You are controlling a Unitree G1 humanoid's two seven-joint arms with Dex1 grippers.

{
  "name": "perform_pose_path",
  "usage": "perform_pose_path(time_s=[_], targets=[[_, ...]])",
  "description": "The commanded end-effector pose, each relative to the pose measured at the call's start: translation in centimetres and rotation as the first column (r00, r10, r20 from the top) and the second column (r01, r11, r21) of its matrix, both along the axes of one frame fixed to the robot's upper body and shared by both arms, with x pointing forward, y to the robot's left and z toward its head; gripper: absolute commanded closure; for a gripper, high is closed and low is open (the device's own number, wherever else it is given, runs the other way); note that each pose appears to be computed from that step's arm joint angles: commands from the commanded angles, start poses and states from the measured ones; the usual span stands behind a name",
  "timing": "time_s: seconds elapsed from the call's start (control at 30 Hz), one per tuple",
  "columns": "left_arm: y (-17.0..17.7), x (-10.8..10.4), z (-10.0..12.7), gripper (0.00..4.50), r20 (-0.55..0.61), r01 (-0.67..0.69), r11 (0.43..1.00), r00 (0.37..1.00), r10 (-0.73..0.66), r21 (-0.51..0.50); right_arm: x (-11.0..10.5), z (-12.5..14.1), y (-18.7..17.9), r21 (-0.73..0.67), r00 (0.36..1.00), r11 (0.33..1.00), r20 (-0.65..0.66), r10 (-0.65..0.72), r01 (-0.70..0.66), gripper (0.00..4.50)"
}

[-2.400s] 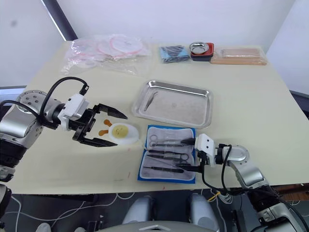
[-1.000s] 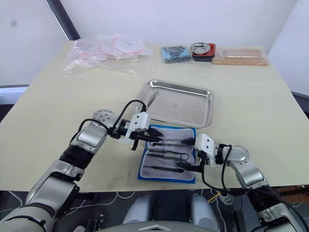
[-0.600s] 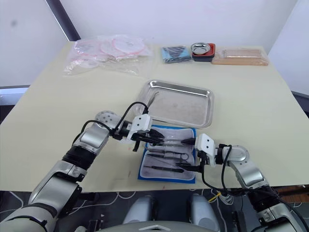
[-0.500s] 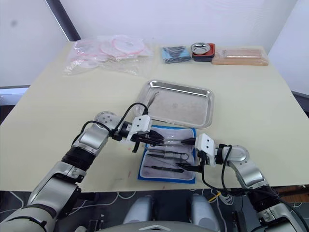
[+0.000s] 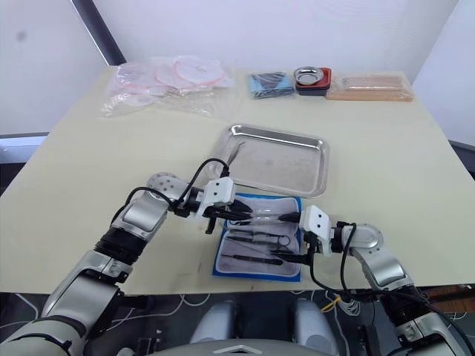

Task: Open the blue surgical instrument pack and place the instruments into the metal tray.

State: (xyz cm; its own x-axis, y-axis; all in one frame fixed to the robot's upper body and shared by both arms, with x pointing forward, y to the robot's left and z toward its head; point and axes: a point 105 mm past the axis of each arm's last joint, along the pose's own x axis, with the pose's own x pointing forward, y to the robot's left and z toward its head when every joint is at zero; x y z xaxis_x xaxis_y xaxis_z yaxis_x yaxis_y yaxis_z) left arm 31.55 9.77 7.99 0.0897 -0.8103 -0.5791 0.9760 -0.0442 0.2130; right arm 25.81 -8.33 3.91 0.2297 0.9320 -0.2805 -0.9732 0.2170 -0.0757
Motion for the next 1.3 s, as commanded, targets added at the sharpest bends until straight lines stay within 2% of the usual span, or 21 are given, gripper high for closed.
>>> perform_pose_path(time_s=[0.03,0.13,0.2,0.23,0.4,0.53,0.87,0.97,1.3], targets=[[0.2,-0.7,-1.0,3.78,-0.058,0.03,0.999,0.998,-0.027,0.044,-2.5,-7.4,-2.7,-0.225,0.962,0.972,-0.245,-0.117,0.06,0.0],[0.3,-0.7,-1.1,3.78,-0.066,0.022,0.998,0.998,-0.019,0.05,-2.5,-7.4,-2.7,-0.225,0.962,0.972,-0.244,-0.119,0.063,0.0],[0.2,-0.5,-1.0,4.33,-0.063,0.011,0.999,0.998,-0.008,0.04,-2.4,-7.4,-2.7,-0.225,0.962,0.972,-0.244,-0.119,0.064,0.0],[0.1,-0.4,-0.9,4.44,-0.063,0.011,0.999,0.998,-0.009,0.038,-2.4,-7.4,-2.7,-0.225,0.962,0.972,-0.244,-0.119,0.063,0.0],[-0.2,-0.8,-0.3,4.44,-0.049,0.066,0.996,0.997,-0.064,0.051,-2.4,-7.5,-2.6,-0.224,0.962,0.973,-0.246,-0.12,0.064,0.0],[-1.2,-0.4,1.4,4.44,-0.05,0.067,0.997,0.997,-0.065,0.027,-2.4,-7.5,-2.6,-0.224,0.961,0.972,-0.246,-0.122,0.066,0.0],[-1.9,-0.8,3.3,4.44,-0.049,0.124,0.982,0.992,-0.118,0.14,-2.3,-7.7,-2.3,-0.217,0.961,0.974,-0.248,-0.125,0.071,0.0],[-2.4,-0.8,3.9,4.44,-0.048,0.112,0.984,0.993,-0.106,0.141,-2.3,-7.7,-2.3,-0.216,0.961,0.974,-0.247,-0.127,0.073,0.0],[-1.0,-1.1,4.2,4.44,-0.032,0.112,0.967,0.994,-0.107,0.23,-2.2,-7.8,-2.0,-0.213,0.961,0.974,-0.246,-0.125,0.072,0.0]])
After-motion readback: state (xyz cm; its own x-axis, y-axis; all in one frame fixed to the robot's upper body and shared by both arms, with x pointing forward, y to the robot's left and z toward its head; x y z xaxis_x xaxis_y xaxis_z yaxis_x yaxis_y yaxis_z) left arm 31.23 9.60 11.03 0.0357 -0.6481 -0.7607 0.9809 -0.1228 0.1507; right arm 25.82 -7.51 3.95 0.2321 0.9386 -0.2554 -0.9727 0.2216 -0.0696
